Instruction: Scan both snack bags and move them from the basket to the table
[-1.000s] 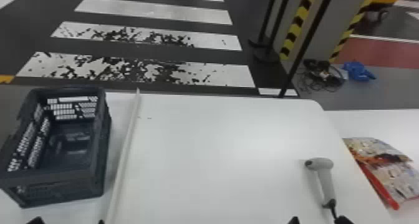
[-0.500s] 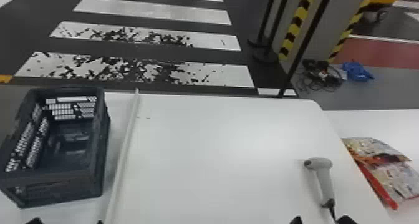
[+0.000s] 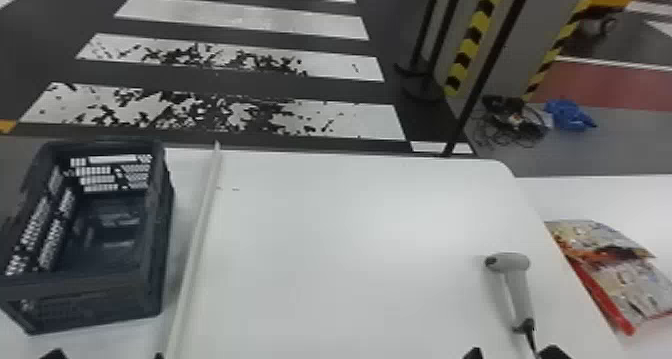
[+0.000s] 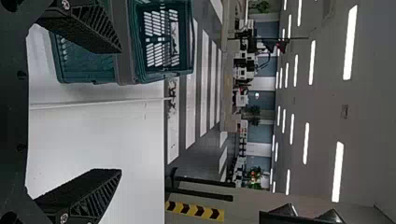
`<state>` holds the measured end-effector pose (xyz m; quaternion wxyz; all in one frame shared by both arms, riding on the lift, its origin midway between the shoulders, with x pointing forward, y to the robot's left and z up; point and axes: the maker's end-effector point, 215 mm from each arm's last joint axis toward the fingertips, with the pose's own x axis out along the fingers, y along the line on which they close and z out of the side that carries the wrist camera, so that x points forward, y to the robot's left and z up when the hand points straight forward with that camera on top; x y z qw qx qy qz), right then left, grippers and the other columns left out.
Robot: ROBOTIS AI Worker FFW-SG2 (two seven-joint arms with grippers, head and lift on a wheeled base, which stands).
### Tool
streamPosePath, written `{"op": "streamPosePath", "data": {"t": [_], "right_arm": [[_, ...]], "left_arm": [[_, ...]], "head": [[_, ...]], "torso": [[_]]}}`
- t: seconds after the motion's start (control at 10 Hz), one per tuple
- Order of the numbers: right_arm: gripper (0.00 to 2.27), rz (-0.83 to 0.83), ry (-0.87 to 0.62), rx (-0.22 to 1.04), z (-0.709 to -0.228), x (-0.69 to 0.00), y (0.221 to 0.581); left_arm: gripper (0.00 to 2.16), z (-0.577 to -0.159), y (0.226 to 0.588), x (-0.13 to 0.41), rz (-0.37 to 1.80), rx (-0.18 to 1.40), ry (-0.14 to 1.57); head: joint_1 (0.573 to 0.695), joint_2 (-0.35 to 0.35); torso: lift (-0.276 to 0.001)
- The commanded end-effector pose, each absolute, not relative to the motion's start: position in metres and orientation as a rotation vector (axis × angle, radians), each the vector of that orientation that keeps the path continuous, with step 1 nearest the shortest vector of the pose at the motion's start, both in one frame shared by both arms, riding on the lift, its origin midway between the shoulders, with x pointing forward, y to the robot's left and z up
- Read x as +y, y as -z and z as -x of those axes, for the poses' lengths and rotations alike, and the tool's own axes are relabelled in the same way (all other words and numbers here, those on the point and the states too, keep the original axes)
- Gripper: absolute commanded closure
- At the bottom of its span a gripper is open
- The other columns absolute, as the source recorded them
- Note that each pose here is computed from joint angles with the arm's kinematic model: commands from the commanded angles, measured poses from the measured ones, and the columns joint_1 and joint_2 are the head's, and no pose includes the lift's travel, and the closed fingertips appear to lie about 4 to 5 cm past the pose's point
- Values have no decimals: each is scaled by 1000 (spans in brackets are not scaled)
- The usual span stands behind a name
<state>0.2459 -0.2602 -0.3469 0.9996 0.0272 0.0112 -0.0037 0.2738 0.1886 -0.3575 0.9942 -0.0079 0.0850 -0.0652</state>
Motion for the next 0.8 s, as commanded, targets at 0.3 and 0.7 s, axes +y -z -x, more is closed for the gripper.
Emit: {"op": "streamPosePath", "data": {"t": [0.3, 0.7], "right_arm": [[80, -61, 6, 11, -246, -256, 346], [83, -59, 7, 2, -245, -256, 346]], "left_arm": [[80, -275, 358, 188, 17, 168, 132], [80, -277, 358, 188, 17, 165, 131]], "head": [[695, -165], [695, -160]], "torso": [[-98], [-98]]}}
